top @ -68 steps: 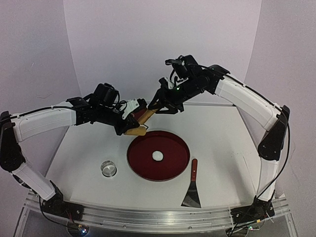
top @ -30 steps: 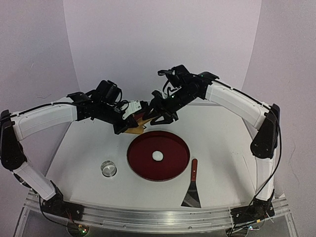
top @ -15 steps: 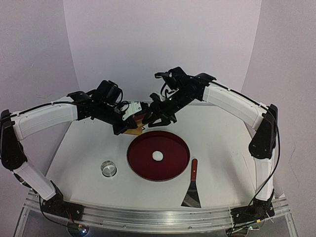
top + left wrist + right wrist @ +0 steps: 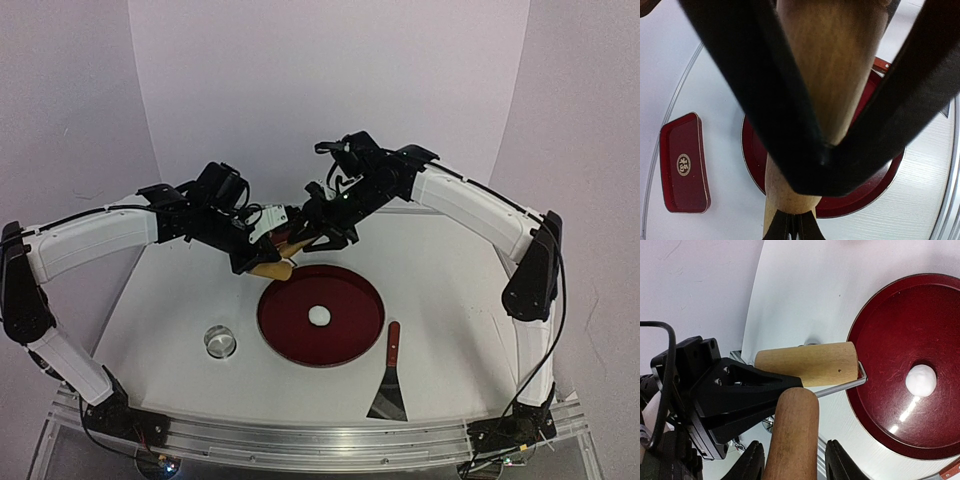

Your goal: Roll out the dumpling wrappers from the dough

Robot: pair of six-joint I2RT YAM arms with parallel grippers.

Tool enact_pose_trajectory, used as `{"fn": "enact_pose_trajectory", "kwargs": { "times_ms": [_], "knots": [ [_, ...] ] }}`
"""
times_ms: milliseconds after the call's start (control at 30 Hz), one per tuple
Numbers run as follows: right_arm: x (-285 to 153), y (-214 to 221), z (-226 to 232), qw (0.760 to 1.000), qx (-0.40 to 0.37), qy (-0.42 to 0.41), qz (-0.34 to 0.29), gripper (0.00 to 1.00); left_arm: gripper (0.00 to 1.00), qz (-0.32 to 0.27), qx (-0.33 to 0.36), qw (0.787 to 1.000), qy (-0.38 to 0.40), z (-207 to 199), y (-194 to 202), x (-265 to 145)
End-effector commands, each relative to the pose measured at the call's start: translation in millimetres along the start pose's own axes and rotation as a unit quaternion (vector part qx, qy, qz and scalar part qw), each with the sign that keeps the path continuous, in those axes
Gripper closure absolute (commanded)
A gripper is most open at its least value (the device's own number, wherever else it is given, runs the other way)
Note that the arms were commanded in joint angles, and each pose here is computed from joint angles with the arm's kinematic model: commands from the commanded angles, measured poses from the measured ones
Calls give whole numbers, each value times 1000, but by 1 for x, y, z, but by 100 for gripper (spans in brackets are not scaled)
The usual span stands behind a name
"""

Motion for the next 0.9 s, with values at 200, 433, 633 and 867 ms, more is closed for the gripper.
{"fn": "enact_pose_trajectory", "kwargs": {
  "times_ms": [200, 433, 633, 867],
  "knots": [
    [6, -8, -4, 1000, -3, 15, -19, 68, 100, -110, 13, 993, -45, 19, -48, -32],
    [8, -7, -5, 1000, 1, 11, -7, 80, 100, -100, 12, 993, -54, 21, -46, -28],
    [4, -5, -3, 1000, -5, 7, -7, 100, 72, -94, -1, 993, -68, 22, -43, -25],
    [-7, -7, -4, 998, -14, 34, -52, 100, 12, -95, -16, 989, -111, 16, -31, -34]
  ]
}}
Point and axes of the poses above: each gripper's point midway between its finger pads, its own x axis out along the fingers, its own z axis along the line the jaws close on, y = z × x, the point moved 9 cm from there along -x, back along the fingers, and after that the axes turned 13 degrees about x, right-handed, at the moved point
